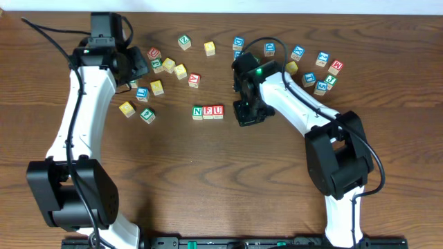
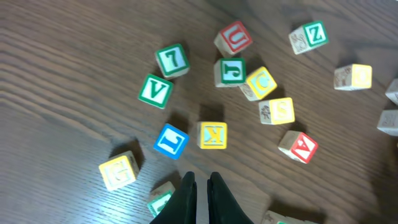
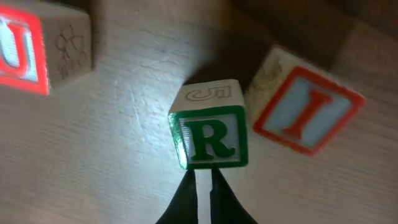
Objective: Spell out NEURIPS
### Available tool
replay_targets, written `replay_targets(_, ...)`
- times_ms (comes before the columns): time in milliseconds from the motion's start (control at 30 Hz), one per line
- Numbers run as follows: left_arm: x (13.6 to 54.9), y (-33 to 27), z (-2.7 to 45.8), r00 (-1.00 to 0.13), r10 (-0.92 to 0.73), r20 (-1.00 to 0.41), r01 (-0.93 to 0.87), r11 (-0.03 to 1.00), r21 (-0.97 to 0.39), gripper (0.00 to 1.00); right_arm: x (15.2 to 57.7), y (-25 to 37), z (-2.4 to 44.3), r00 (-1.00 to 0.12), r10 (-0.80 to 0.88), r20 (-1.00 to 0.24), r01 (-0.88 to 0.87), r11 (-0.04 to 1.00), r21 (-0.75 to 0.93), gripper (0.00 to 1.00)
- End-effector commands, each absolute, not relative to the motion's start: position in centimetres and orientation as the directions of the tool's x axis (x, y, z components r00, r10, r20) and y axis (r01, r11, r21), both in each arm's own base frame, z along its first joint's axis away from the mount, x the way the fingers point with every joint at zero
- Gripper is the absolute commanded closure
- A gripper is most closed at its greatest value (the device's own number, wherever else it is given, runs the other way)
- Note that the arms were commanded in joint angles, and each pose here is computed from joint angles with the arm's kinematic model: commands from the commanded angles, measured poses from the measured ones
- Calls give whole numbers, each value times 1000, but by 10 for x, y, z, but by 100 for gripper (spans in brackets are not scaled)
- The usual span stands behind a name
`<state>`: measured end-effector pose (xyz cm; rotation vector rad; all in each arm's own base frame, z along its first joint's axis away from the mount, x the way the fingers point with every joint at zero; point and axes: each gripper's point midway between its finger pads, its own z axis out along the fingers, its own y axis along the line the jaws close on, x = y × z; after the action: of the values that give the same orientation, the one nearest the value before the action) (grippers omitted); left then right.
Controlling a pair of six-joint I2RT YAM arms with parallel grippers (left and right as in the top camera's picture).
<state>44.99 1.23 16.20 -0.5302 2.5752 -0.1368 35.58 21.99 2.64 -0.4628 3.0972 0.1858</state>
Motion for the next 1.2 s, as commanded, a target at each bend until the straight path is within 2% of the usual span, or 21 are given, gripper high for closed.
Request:
replay_targets(0, 449, 22, 156, -795, -404, -452, -366, 914, -174, 91, 354, 227, 29, -945, -322, -58, -326, 939, 110, 95)
replay_targets(133, 448, 22, 156, -796, -404, -451, -366, 914, -174, 92, 353, 233, 25, -940, -333, -75, -340, 934, 114, 94)
replay_targets(400, 448, 22, 156, -796, -405, -451, -366, 914, -174, 92, 361, 248, 28, -935, -331, -125, -347, 927, 144, 98)
replay_targets(733, 448, 22, 156, -796, -404, -450, -366, 914, -174, 91, 375, 239, 67, -942, -272, -196, -304, 939, 158, 99)
replay_targets(1000, 448, 22, 156, -796, -404, -450, -366, 914, -174, 92, 366, 207, 67, -967, -226, -120, -238, 966, 97, 99)
replay_targets(1167, 448, 22, 156, -796, -405, -451, -366, 914, -174, 91, 368, 199, 62, -969, -213, -124, -221, 974, 48, 99)
